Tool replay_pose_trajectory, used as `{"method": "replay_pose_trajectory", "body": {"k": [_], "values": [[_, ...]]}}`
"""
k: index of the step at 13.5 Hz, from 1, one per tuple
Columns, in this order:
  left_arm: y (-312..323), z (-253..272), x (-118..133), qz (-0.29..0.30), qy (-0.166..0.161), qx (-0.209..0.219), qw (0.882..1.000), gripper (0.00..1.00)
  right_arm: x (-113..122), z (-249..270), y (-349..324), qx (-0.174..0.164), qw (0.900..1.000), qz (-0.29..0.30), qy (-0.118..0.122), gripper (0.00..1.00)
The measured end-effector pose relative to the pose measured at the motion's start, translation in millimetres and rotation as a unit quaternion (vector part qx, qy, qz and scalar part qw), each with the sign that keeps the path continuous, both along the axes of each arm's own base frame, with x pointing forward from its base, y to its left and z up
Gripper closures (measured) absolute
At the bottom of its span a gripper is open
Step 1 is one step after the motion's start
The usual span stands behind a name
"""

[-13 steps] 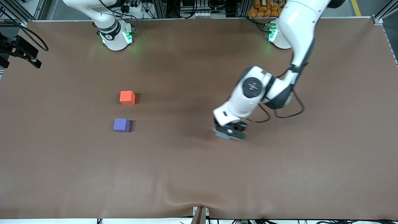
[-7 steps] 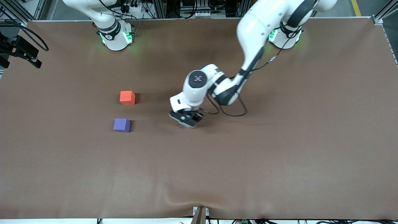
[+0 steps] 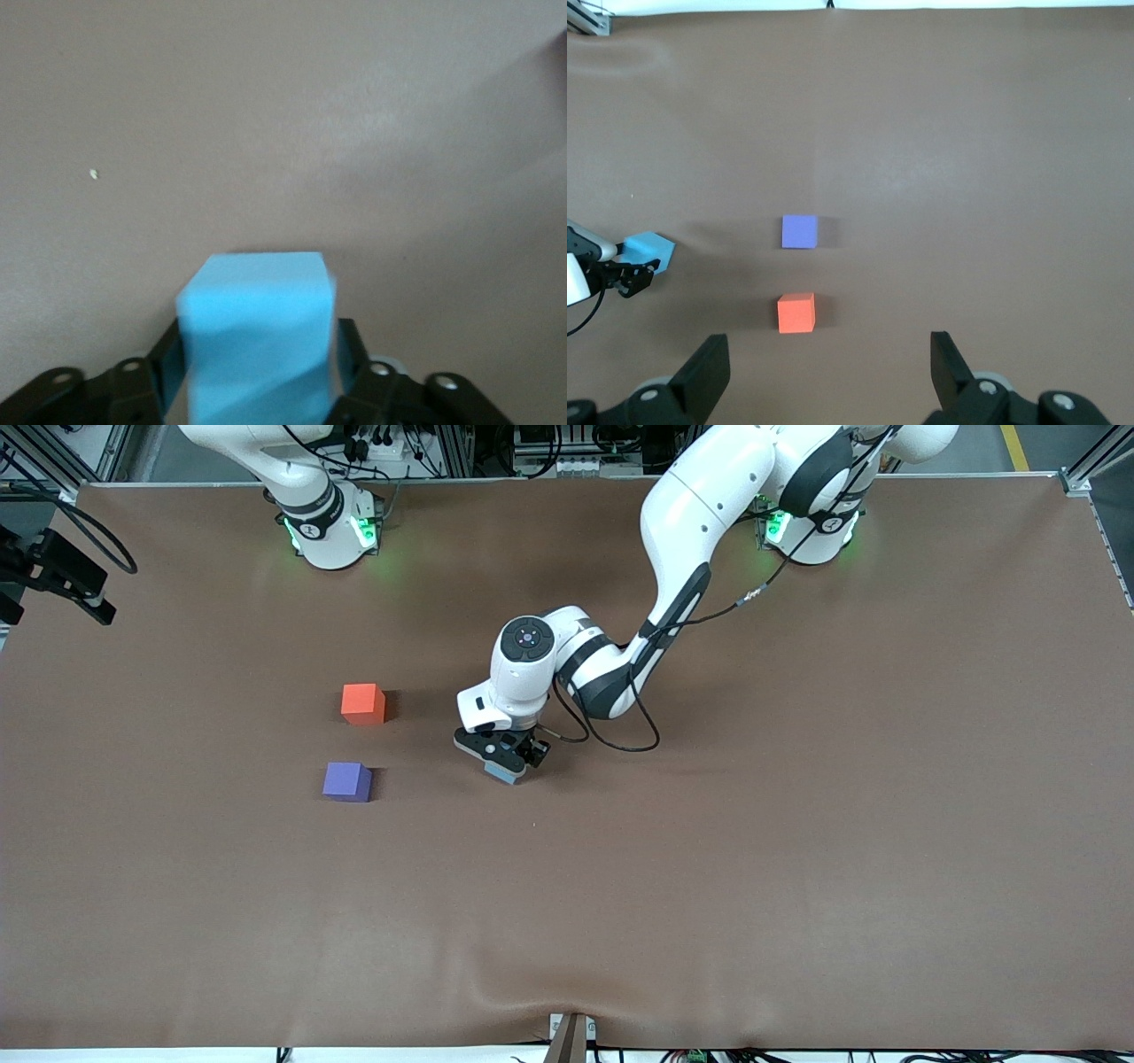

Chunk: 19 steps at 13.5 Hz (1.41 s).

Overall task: Place blue block between orange and purple blocks
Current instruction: 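Carry the blue cube with the left gripper toward the table middle, then release the blue cube and withdraw the left gripper while the right gripper reaches out, then move the right gripper to the blue cube and grasp it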

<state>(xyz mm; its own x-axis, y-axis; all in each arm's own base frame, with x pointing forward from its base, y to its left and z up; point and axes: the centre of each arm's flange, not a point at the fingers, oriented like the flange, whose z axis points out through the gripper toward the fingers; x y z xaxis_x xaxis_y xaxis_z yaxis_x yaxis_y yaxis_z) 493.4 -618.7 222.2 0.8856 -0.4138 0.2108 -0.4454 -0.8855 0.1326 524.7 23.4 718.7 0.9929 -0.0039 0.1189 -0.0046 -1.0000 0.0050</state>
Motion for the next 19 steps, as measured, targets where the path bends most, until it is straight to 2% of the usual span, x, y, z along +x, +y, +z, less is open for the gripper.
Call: {"method": "replay_pose_trajectory", "body": {"k": [2,5,7,9,11,13,14,17,19], "values": [[4,42,7,0.011,0.01,0.015,1.0,0.01,1,-1,2,0.003,1.0,0.002,0.0,0.0],[61,181,46,0.055,0.004,0.023,0.998,0.0,3,-5,4,0.004,1.0,0.004,0.004,0.0],[138,254,76,0.103,0.026,0.056,0.993,0.0,7,-12,6,0.004,1.0,0.005,0.012,0.0],[222,299,103,0.155,0.048,0.079,0.984,0.0,20,-37,12,0.003,0.999,0.009,0.037,0.0],[302,337,123,0.206,0.059,0.085,0.973,0.0,41,-83,26,0.0,0.997,0.02,0.08,0.0],[375,370,130,0.247,0.071,0.09,0.962,0.0,58,-121,56,-0.003,0.993,0.04,0.109,0.0],[409,385,130,0.264,0.076,0.091,0.957,0.0,63,-135,79,0.002,0.992,0.045,0.115,0.0],[484,417,122,0.312,0.079,0.088,0.943,0.0,70,-166,153,0.022,0.994,0.012,0.109,0.0],[525,426,115,0.32,0.079,0.089,0.94,0.0,74,-191,199,0.041,0.993,0.016,0.109,0.0]]}}
